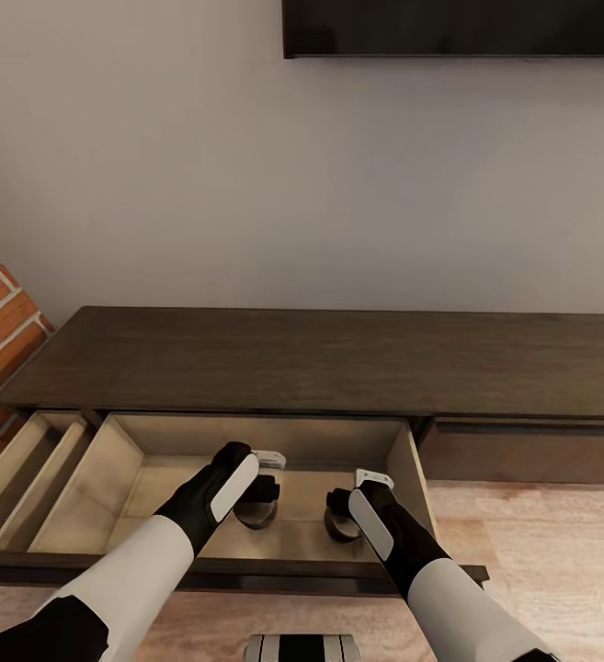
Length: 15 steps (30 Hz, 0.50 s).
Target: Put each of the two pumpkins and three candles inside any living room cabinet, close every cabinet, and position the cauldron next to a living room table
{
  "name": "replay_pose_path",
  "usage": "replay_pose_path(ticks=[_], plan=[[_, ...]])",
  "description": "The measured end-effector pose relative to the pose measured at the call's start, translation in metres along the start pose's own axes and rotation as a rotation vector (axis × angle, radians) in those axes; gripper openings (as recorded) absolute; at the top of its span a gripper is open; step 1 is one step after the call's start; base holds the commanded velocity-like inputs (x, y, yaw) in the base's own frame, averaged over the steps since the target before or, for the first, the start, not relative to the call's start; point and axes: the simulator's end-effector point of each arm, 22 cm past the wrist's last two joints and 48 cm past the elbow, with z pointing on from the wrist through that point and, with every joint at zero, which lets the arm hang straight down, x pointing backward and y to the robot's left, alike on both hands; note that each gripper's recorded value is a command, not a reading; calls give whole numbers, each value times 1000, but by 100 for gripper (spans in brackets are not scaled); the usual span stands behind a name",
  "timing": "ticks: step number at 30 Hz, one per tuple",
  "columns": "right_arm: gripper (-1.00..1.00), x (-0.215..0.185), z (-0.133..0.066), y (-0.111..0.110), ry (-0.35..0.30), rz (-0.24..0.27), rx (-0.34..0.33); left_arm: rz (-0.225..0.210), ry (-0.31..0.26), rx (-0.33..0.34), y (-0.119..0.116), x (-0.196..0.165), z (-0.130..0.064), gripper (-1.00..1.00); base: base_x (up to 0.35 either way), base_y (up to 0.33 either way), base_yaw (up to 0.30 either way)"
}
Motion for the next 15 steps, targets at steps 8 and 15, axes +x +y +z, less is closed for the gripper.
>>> replay_pose_path(ticks=[8, 15], plan=[[-100, 0, 0, 0, 0, 0, 0, 19, -4, -6, -2, 0, 0, -100, 0, 0, 0], [-100, 9, 9, -2, 21, 1, 4, 42, 15, -11, -4, 8, 11, -100, 0, 0, 0]])
